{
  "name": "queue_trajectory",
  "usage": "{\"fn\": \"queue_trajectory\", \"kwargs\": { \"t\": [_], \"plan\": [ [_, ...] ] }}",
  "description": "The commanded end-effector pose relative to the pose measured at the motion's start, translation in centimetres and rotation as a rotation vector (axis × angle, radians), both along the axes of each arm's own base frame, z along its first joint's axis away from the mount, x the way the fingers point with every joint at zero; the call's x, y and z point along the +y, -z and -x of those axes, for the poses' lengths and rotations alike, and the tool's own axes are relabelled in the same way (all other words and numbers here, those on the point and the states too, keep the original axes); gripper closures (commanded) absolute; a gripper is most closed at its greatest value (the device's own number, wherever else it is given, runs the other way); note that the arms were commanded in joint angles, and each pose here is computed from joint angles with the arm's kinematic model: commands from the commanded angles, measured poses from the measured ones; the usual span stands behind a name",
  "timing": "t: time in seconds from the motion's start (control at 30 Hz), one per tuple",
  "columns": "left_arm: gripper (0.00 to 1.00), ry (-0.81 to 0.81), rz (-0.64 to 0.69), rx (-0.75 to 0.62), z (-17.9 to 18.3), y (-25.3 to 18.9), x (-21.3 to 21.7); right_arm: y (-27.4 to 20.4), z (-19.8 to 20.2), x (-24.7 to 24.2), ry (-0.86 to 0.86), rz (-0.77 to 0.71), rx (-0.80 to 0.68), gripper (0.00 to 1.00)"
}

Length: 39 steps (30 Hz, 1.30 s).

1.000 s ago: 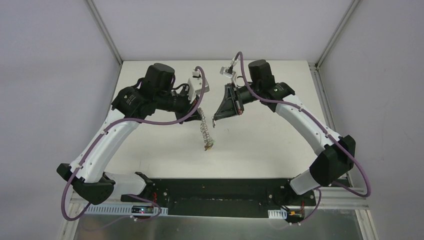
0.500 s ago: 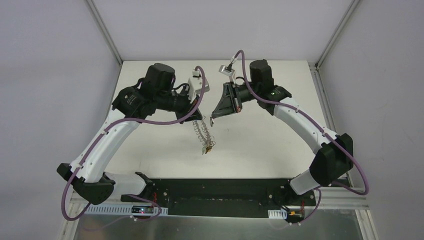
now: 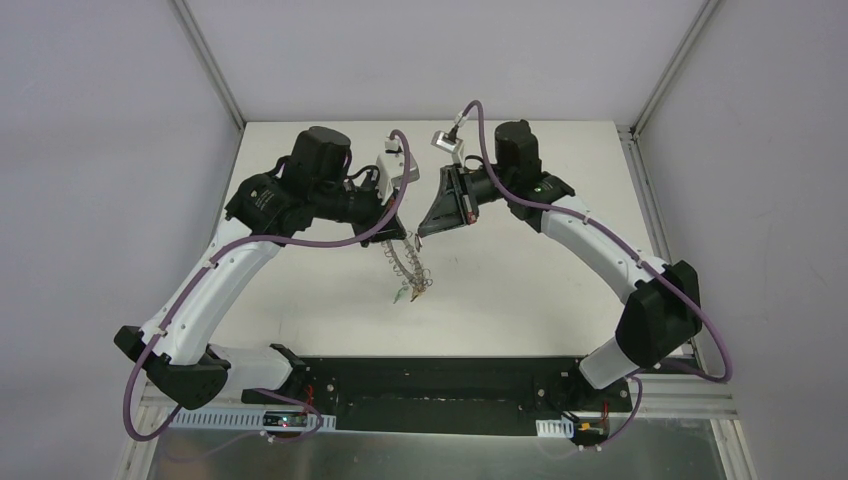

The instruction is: Put the keys on the keyring

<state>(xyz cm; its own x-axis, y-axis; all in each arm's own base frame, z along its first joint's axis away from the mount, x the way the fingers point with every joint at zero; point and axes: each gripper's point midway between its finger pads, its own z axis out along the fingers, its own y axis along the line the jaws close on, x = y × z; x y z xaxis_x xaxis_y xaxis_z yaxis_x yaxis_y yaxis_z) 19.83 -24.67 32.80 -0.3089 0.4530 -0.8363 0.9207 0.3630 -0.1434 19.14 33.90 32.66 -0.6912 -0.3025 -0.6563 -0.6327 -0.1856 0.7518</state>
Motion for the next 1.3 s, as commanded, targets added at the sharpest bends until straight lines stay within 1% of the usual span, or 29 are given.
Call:
{"fn": "queue_trajectory", "kwargs": {
  "t": [0.0,1.27],
  "plan": [
    [1.0,0.011,0.062,-0.032,0.12,-1.61,-0.46,-0.4,0.38,0.32,-0.028,-0.025,-0.021,1.0],
    [1.0,0.012,0.055,-0.04,0.2,-1.42,-0.22,-0.17,0.16,0.82,-0.037,-0.021,-0.016,1.0]
  ]
}}
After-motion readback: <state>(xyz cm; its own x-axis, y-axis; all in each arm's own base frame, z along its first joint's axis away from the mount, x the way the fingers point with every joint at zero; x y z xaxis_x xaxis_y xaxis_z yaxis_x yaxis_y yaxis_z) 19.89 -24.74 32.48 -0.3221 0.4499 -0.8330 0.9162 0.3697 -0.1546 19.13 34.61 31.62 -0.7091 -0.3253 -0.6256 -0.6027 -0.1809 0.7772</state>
